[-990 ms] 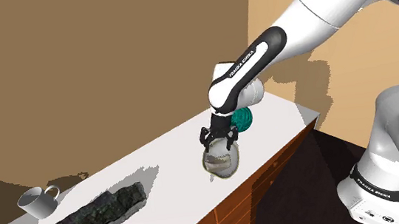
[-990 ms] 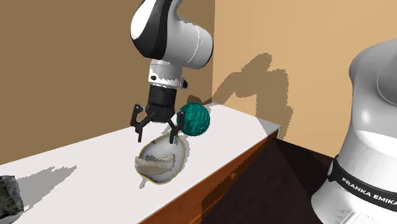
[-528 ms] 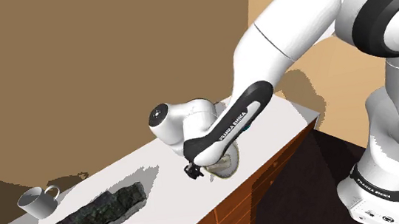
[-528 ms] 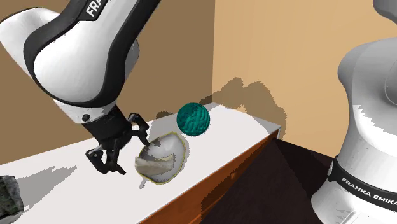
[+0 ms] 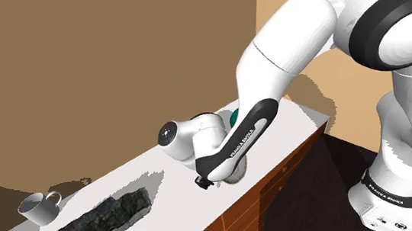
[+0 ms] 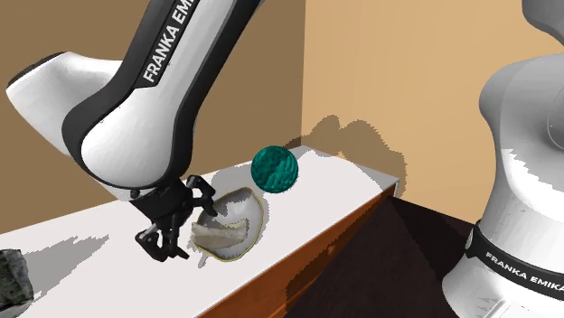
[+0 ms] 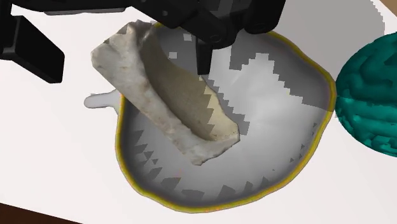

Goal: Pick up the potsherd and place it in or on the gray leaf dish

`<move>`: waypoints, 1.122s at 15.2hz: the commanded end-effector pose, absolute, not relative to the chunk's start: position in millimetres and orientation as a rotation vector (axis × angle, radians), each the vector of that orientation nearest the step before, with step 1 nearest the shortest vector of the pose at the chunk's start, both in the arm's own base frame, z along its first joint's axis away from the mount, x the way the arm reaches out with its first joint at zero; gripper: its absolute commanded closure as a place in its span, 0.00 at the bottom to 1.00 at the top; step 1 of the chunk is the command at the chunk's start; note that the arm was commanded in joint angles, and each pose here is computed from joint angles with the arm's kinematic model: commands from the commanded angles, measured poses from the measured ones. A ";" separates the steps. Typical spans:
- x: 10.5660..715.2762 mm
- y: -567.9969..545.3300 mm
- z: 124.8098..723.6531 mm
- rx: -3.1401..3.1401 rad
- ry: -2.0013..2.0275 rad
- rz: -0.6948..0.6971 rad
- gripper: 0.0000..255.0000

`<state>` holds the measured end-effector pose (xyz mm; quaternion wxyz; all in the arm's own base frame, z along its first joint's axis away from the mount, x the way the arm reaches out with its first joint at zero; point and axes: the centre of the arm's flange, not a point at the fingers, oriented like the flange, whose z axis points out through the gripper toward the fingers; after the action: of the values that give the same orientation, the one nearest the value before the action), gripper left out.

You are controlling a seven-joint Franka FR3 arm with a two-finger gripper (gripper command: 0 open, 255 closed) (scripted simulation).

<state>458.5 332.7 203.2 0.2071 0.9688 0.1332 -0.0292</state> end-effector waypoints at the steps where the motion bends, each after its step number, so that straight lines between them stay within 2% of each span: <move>1: 458.8 331.9 201.4 2.698 0.371 -0.081 0.00; 6: 458.8 332.0 201.5 2.698 0.371 -0.081 0.00; 7: 458.8 332.0 201.5 2.698 0.371 -0.081 1.00; 17: 458.8 331.9 206.7 2.698 0.371 -0.081 1.00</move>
<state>459.0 331.8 204.2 0.2070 0.9688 0.1334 -0.0289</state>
